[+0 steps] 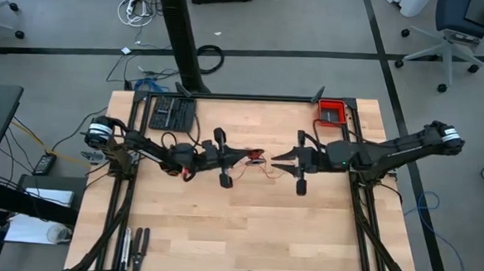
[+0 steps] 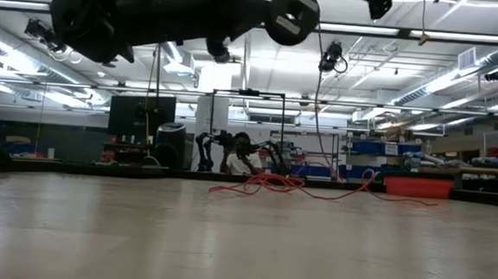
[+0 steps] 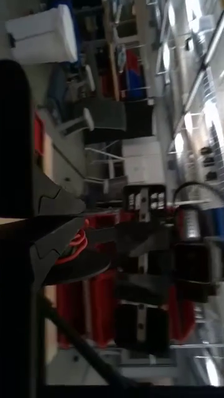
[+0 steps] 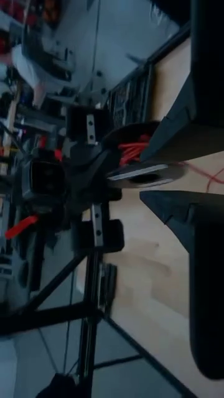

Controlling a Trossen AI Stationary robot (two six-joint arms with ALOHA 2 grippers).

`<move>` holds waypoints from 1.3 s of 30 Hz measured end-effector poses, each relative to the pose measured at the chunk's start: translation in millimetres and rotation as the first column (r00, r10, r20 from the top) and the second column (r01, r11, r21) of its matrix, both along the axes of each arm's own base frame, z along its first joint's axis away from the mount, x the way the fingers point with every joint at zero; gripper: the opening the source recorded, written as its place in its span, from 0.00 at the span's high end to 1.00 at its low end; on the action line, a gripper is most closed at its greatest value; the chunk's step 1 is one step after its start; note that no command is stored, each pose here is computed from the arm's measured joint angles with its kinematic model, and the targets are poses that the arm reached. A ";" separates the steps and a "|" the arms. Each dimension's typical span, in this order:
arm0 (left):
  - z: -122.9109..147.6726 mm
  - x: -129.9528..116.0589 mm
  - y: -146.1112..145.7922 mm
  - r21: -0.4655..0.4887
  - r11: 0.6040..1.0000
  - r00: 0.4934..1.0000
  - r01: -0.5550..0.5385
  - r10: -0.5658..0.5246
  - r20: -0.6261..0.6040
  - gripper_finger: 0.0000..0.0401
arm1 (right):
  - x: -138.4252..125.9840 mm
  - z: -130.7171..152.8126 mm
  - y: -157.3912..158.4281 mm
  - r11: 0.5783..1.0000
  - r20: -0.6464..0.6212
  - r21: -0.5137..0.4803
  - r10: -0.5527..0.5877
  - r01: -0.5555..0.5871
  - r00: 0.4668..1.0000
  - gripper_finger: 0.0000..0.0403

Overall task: Coil cords
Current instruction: Coil the red wire on the black spool

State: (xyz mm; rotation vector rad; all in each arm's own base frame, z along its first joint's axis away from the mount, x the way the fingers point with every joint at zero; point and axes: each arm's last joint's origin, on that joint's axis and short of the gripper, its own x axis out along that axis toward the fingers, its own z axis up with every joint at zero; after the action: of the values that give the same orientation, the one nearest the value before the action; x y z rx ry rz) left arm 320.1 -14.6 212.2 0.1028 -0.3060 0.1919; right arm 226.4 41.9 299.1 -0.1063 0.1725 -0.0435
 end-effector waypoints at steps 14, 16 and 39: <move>13.3 18.1 -1.5 -0.002 1.000 0.999 0.003 -0.003 -0.045 1.00 | 11.4 -8.9 -6.9 0.999 -0.033 -0.030 0.013 -0.014 0.999 0.81; 14.3 18.3 -1.7 -0.004 1.000 0.999 0.005 -0.005 -0.039 1.00 | 13.3 -10.6 -6.6 0.999 -0.038 -0.039 0.008 -0.010 0.999 0.81; 24.0 7.8 0.7 -0.039 0.998 0.996 -0.054 0.051 -0.070 0.73 | -0.7 -7.0 -11.3 0.997 -0.078 -0.056 -0.066 0.062 0.995 1.00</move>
State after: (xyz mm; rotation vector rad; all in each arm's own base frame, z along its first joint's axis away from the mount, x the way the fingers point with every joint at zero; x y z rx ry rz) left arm 327.9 -13.9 236.2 0.0772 -0.2304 0.2459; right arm 225.8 30.7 292.1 -0.1561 0.2543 -0.1078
